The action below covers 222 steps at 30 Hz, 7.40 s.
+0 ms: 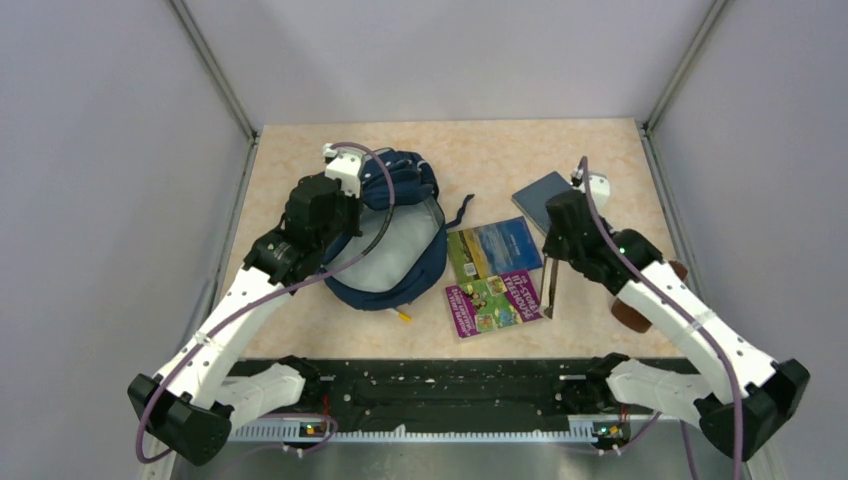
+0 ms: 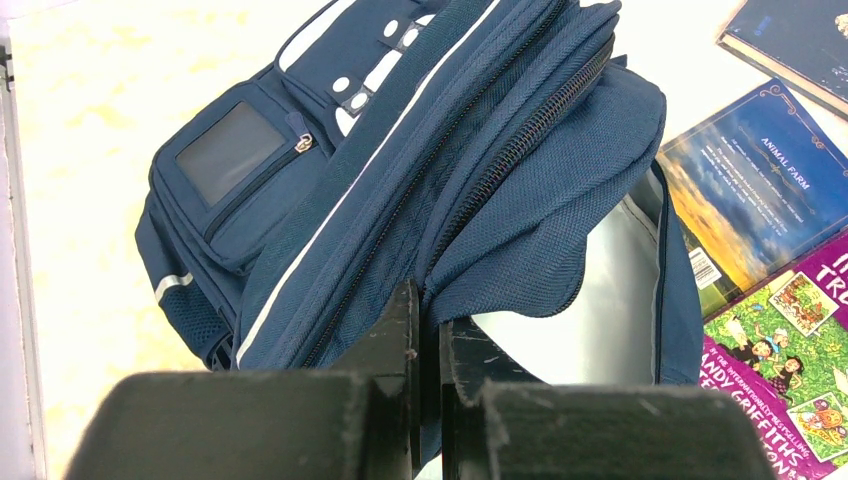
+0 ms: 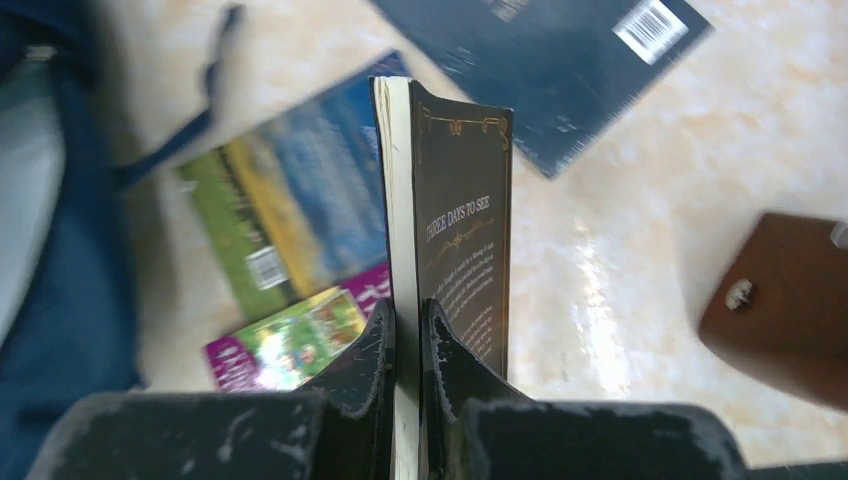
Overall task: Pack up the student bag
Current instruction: Pick up the book from the center of the board, then place the book in the student bag, then pick up the book from the center of the board.
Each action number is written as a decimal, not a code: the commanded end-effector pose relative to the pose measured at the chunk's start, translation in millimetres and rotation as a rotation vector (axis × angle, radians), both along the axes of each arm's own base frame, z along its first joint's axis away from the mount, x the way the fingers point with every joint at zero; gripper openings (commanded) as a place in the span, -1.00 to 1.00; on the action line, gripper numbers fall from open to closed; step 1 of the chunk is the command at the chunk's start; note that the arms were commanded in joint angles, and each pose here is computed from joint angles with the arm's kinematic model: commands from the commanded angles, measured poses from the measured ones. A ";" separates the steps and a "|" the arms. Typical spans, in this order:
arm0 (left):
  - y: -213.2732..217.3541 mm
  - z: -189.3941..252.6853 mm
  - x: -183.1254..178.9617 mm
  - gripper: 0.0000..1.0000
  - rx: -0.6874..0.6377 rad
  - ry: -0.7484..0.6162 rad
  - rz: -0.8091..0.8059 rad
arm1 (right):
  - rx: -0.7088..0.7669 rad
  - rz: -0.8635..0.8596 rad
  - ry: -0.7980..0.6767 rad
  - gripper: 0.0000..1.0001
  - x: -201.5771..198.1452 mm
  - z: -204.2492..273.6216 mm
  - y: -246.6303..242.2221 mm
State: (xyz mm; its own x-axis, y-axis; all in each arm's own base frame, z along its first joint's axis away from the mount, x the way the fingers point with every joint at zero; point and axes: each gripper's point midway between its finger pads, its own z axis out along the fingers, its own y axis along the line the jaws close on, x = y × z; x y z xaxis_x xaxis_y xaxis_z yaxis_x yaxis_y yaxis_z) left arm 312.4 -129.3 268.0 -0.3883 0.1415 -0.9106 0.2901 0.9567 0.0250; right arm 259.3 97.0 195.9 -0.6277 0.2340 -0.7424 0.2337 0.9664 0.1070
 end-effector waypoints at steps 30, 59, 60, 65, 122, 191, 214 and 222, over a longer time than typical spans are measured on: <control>14.8 37.8 19.6 -1.00 -0.074 -0.160 0.139 | 1.095 0.770 -0.308 -1.00 -50.8 163.7 237.2; -20.7 64.3 -3.8 -1.00 -0.162 -0.247 -0.120 | 1.310 0.554 -0.210 -1.00 11.2 106.6 291.0; -20.2 64.0 -3.5 -1.00 -0.160 -0.247 -0.117 | 1.321 0.530 -0.224 -1.00 16.3 108.8 289.4; -20.6 63.9 -3.4 -1.00 -0.159 -0.247 -0.119 | 1.365 0.390 -0.279 -1.00 39.4 108.9 281.7; -27.0 77.6 -13.0 -1.00 -0.244 -0.250 -0.139 | 1.059 -0.014 -0.552 -1.00 196.1 2.2 339.6; -15.0 56.7 2.1 -1.00 -0.162 -0.221 -0.061 | 0.445 0.188 0.420 0.97 -74.7 -148.0 35.2; -15.3 54.2 3.5 -1.00 -0.158 -0.216 -0.057 | 0.683 0.131 0.330 0.73 -73.4 -118.1 58.6; -15.9 54.9 3.1 -1.00 -0.160 -0.217 -0.060 | 0.815 0.033 0.272 0.38 -76.4 -126.4 60.6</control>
State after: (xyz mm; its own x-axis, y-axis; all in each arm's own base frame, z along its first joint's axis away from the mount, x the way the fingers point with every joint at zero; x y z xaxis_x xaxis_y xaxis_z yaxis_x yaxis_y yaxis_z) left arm 304.4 -140.4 275.6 -0.3290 0.0839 -0.9406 0.3489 0.9364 -0.0385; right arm 174.7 148.3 58.1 -0.8266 0.5185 -0.2188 0.2890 0.7248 0.6255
